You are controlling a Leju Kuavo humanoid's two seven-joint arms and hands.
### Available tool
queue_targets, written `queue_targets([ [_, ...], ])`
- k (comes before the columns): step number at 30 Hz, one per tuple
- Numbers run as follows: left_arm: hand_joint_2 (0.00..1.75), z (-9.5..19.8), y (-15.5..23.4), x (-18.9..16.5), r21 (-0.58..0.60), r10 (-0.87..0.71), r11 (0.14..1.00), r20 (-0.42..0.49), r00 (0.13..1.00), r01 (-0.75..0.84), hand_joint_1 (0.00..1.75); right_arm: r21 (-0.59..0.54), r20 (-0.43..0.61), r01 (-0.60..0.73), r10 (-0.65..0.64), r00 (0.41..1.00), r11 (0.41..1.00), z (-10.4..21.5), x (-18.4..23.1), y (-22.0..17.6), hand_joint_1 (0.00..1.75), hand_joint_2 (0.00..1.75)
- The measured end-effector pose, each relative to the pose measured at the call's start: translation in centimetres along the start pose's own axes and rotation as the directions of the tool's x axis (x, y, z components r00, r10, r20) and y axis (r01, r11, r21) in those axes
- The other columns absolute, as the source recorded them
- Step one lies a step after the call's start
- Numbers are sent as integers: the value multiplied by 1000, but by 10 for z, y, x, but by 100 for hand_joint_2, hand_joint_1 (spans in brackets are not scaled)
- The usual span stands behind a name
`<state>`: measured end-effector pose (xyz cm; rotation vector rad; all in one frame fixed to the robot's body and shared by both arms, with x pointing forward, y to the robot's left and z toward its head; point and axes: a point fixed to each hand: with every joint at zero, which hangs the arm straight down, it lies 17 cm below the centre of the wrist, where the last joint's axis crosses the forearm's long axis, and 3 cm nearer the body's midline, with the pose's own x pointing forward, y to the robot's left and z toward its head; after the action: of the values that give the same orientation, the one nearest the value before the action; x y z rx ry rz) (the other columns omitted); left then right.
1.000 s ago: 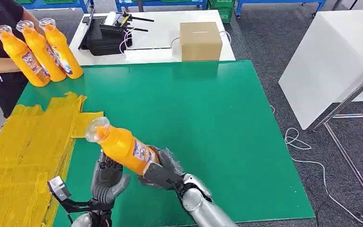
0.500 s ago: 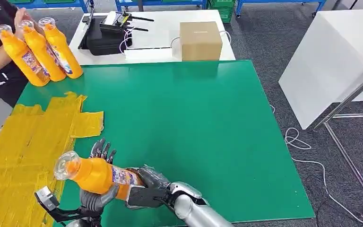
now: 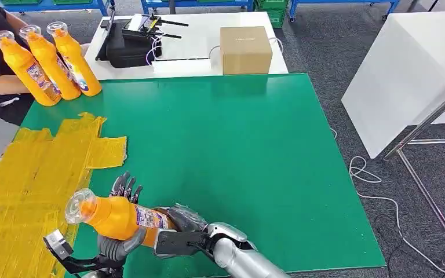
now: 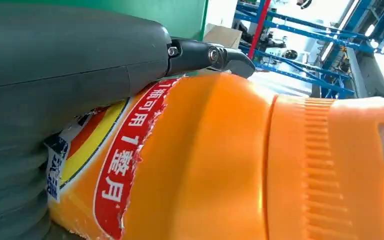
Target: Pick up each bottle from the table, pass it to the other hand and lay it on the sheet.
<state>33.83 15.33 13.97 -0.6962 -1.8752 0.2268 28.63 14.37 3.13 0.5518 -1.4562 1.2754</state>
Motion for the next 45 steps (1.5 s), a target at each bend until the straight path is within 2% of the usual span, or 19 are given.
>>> queue_targets([
  [20, 175, 4, -2, 2, -19, 27, 999, 13, 1000, -27, 175, -55, -26, 19, -20, 999, 998, 2, -5, 9, 175, 175],
  [21, 175, 4, -2, 2, -21, 22, 1000, 12, 1000, -22, 175, -65, -24, 18, -19, 1000, 998, 2, -5, 8, 147, 175],
  [22, 175, 4, -2, 1, -22, 7, 1000, 13, 1000, -6, 175, -80, -22, 16, -18, 1000, 997, 3, -5, 6, 37, 175],
  [23, 175, 3, -2, 0, -24, -21, 999, 14, 1000, 21, 175, -98, -21, 13, -15, 1000, 995, 4, -5, 5, 0, 175],
  [28, 175, -12, 6, 8, -5, -299, 954, 22, 954, 299, 175, -230, -25, -29, 24, 999, 973, 21, -7, -13, 0, 175],
  [35, 175, -26, 6, 33, -4, -350, 936, 83, 933, 351, 175, -287, -23, -8, 1, 1000, 958, 38, -10, -24, 0, 175],
  [36, 175, -27, 6, 34, -4, -362, 931, 85, 928, 364, 175, -291, -21, -5, -1, 1000, 957, 39, -10, -25, 0, 0],
  [40, 175, -32, 17, 44, 41, -523, 852, 96, 847, 522, 175, -352, 10, 47, -47, 999, 935, 52, -7, -37, 0, 0],
  [42, 175, -37, 30, 58, 77, -632, 775, 97, 769, 627, 175, -403, 45, 93, -81, 996, 910, 66, -5, -53, 0, 0],
  [43, 175, -40, 36, 65, 98, -682, 731, 97, 725, 675, 175, -426, 63, 113, -95, 993, 898, 73, -4, -60, 0, 0],
  [45, 175, -48, 51, 80, 140, -813, 582, 83, 576, 801, 175, -471, 99, 149, -116, 988, 869, 87, -2, -79, 0, 0],
])
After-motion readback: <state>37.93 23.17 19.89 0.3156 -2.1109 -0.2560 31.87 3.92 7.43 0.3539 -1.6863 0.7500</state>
